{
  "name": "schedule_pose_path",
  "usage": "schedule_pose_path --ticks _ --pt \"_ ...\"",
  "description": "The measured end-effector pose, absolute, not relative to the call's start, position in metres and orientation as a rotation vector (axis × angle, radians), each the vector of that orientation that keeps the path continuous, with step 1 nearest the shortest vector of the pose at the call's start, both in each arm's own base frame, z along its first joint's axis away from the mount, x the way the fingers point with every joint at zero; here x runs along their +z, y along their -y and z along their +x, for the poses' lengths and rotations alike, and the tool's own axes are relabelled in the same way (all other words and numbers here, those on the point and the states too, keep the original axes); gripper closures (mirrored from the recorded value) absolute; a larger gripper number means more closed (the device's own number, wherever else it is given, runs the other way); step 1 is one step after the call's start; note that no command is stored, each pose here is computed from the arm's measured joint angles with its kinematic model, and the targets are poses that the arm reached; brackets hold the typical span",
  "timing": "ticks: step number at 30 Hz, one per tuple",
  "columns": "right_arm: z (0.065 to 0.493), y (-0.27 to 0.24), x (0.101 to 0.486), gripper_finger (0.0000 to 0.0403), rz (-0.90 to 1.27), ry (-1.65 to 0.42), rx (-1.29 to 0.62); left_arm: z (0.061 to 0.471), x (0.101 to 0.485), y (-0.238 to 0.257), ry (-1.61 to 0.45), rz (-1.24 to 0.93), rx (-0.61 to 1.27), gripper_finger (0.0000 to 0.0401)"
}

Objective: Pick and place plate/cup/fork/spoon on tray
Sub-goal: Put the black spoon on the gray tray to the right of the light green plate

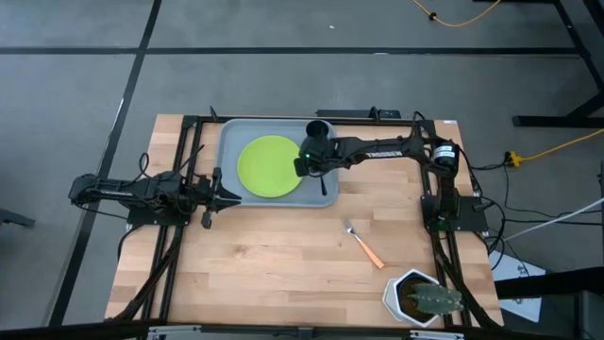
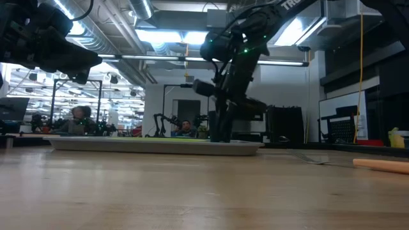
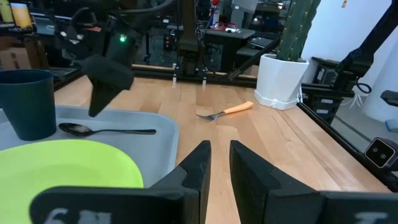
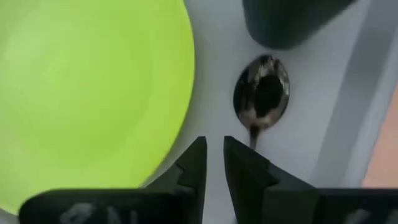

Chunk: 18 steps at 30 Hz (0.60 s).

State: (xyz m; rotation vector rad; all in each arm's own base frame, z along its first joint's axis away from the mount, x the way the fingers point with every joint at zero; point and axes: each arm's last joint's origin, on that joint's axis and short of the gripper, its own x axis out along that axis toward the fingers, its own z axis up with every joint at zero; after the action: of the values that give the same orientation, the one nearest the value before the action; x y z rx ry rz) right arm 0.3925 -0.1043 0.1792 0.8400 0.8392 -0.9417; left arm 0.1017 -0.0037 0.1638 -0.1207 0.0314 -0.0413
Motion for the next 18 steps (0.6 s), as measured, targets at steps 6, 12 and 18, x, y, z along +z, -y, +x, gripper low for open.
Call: schedule_pose_path --ticks 6,12,18 --pt "0.388 0.102 0.169 0.0343 0.867 -0.872 -0.949 0.102 0.164 0.004 -0.031 -0.121 -0.042 0.0348" --pt "0.390 0.104 0.166 0.0343 0.853 -0.860 -0.926 0.102 0.164 0.004 -0.031 -0.121 -0.042 0.0348" --pt "0.394 0.105 0.162 0.0343 0.835 -0.852 -0.906 0.102 0.164 0.004 -0.032 -0.121 -0.044 0.0348"
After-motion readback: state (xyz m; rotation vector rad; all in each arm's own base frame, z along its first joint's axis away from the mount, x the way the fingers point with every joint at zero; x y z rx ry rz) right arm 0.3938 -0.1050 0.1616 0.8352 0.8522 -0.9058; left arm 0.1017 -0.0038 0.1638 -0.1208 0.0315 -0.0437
